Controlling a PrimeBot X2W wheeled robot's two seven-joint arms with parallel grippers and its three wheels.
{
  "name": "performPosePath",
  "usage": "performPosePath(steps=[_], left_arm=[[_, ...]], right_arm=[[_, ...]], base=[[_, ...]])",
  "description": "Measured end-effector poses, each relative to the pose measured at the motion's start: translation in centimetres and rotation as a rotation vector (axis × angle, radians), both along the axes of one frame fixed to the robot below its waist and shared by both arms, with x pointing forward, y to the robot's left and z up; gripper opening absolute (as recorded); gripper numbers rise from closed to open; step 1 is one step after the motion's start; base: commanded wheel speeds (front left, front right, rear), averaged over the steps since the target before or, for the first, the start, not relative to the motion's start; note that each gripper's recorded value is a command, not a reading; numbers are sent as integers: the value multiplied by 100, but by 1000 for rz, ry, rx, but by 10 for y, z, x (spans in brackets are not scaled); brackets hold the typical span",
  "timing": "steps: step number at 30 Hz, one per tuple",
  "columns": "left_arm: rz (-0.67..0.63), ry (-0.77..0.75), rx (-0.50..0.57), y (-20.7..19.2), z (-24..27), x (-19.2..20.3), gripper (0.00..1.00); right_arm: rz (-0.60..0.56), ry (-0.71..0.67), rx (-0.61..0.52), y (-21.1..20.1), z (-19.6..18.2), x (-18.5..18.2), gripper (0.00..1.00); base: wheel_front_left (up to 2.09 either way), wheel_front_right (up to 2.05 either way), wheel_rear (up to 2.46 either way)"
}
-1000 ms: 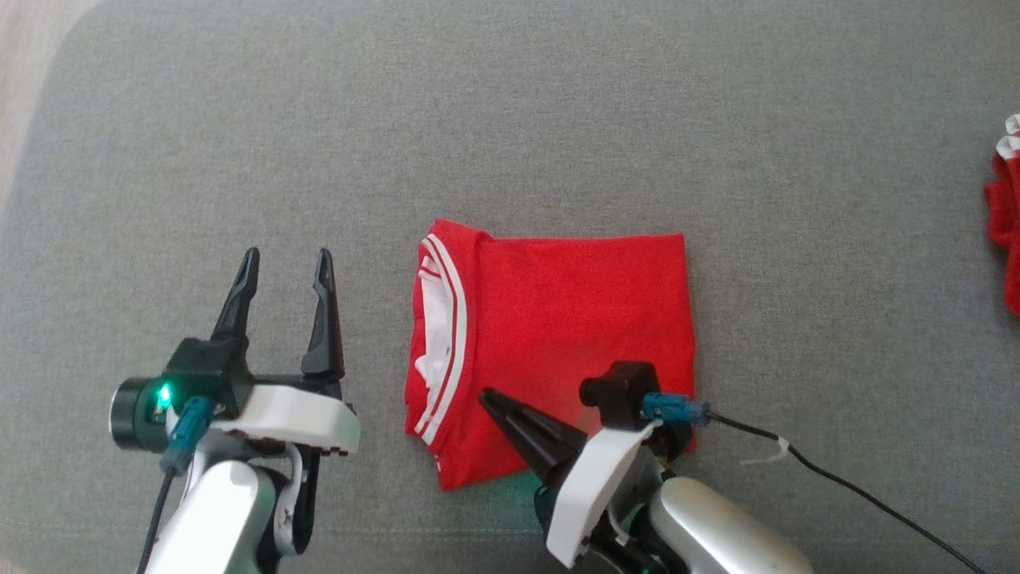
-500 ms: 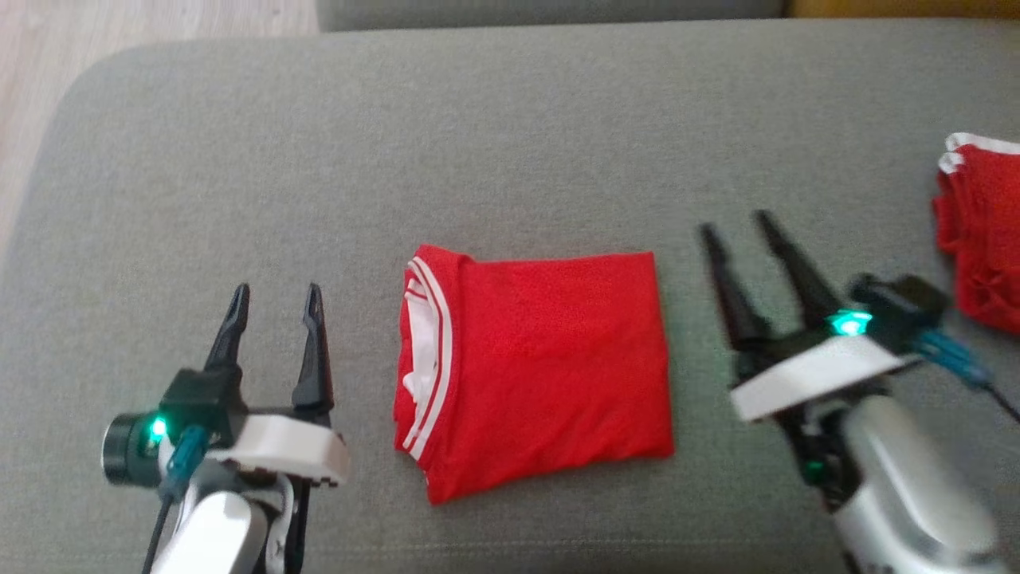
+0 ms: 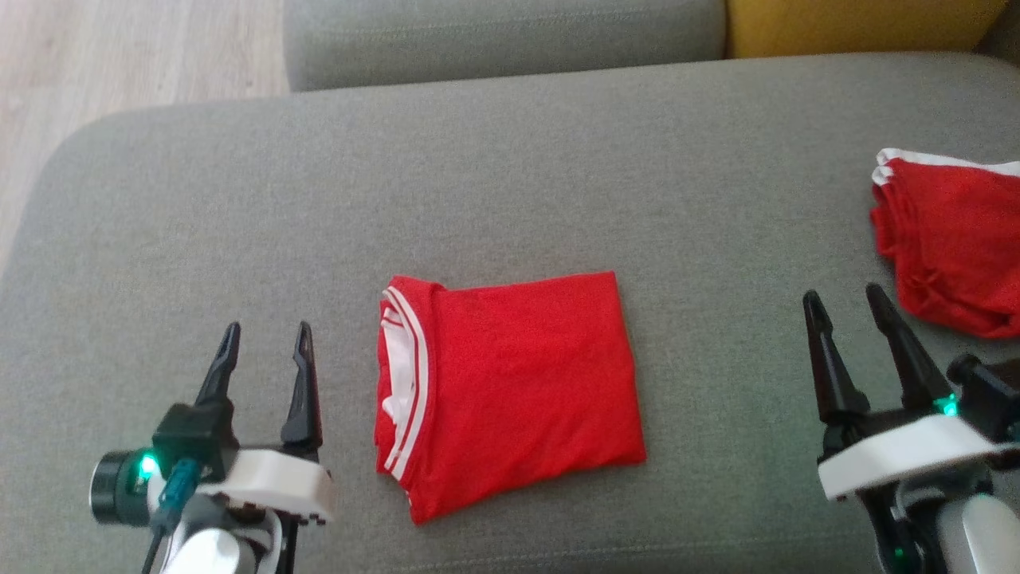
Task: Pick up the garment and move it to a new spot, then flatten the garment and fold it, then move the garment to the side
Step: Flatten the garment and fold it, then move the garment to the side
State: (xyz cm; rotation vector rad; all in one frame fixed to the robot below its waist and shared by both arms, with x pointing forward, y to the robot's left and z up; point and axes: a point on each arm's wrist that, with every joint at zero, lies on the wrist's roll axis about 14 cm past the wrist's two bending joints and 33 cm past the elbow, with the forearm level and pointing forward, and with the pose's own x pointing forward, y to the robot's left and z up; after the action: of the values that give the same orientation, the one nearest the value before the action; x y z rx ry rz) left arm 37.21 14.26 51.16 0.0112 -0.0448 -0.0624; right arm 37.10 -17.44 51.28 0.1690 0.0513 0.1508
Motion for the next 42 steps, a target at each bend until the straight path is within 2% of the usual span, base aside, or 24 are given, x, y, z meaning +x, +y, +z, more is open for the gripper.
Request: performPosePath(steps=[13, 42], left_arm=[[-4, -6, 21, 2, 7, -22, 100], [28, 9, 35, 11, 5, -33, 100]], right_arm=[[-24, -6, -15, -3, 15, -36, 100], [-34, 28, -25, -3, 11, -42, 100]], base=[[0, 0, 0], [0, 0, 0]])
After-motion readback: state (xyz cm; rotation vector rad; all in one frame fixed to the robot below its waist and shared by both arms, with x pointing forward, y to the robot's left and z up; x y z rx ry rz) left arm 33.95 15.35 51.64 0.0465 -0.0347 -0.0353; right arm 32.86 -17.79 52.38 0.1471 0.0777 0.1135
